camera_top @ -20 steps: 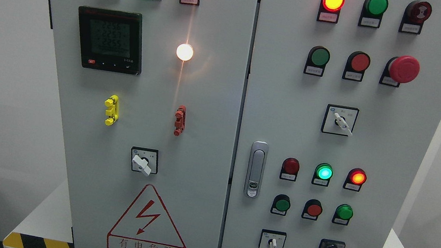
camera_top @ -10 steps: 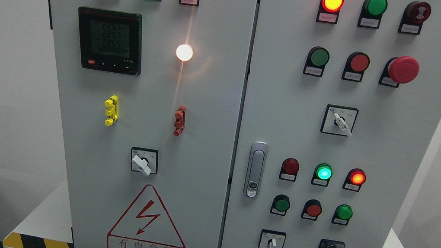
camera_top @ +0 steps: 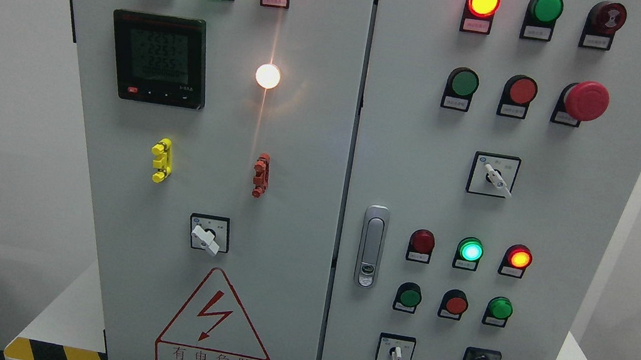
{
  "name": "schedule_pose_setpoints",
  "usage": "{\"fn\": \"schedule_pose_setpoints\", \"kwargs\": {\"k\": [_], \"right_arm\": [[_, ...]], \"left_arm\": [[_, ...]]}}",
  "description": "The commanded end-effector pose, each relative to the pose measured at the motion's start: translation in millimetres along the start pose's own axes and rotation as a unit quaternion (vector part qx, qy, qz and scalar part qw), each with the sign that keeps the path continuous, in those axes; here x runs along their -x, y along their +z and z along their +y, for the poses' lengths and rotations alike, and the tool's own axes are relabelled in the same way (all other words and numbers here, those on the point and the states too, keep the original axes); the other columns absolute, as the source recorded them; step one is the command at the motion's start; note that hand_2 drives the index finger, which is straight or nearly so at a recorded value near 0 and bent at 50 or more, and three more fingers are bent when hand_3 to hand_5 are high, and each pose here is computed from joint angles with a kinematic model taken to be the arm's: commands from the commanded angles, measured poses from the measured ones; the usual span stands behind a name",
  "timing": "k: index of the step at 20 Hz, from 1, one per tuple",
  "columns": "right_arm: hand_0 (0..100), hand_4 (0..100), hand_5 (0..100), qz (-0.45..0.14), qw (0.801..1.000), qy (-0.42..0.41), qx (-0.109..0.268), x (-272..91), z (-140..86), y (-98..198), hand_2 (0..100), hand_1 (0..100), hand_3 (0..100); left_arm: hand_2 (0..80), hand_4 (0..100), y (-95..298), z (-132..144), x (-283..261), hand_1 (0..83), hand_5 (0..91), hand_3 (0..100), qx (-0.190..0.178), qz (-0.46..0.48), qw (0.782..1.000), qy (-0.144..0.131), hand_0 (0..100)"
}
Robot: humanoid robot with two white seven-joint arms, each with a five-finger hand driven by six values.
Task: Flip black knob to close circuit
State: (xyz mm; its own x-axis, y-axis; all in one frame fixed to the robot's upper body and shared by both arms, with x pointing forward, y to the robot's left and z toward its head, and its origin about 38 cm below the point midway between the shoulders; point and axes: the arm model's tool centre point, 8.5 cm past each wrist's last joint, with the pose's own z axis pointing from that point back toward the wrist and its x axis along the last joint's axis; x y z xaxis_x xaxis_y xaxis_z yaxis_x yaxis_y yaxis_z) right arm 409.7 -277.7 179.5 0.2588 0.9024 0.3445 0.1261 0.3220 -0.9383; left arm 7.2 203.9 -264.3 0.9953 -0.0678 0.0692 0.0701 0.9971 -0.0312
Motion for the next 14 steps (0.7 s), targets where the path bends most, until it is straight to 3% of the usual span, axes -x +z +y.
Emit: {"fn": "schedule_pose_setpoints", "kwargs": {"k": [1,10,14], "right_arm": [[0,89,94,-0.021,1.000,-0.012,0.008,-8.4,-4.2,17.1,86,0,100],[0,87,92,-0.024,0.992,-0.111,0.051,-4.0,-0.5,51.0,81,1,99],[0,85,88,-0.037,0.975,-0.211,0.057,-4.5,2.5,65.9,73,1,97]], "left_arm": [[0.0,0,0.0,-2.1,5.7,55.6,0.0,0,0.002,-0.001,1.000,0.001,12],[0.0,0,0.0,-1.1,5.8,55.6,0.0,0,0.001,-0.001,1.000,0.001,12],[0.0,0,0.0,-2.1,5.7,55.6,0.0,0,0.002,-0.001,1.000,0.001,12]]}}
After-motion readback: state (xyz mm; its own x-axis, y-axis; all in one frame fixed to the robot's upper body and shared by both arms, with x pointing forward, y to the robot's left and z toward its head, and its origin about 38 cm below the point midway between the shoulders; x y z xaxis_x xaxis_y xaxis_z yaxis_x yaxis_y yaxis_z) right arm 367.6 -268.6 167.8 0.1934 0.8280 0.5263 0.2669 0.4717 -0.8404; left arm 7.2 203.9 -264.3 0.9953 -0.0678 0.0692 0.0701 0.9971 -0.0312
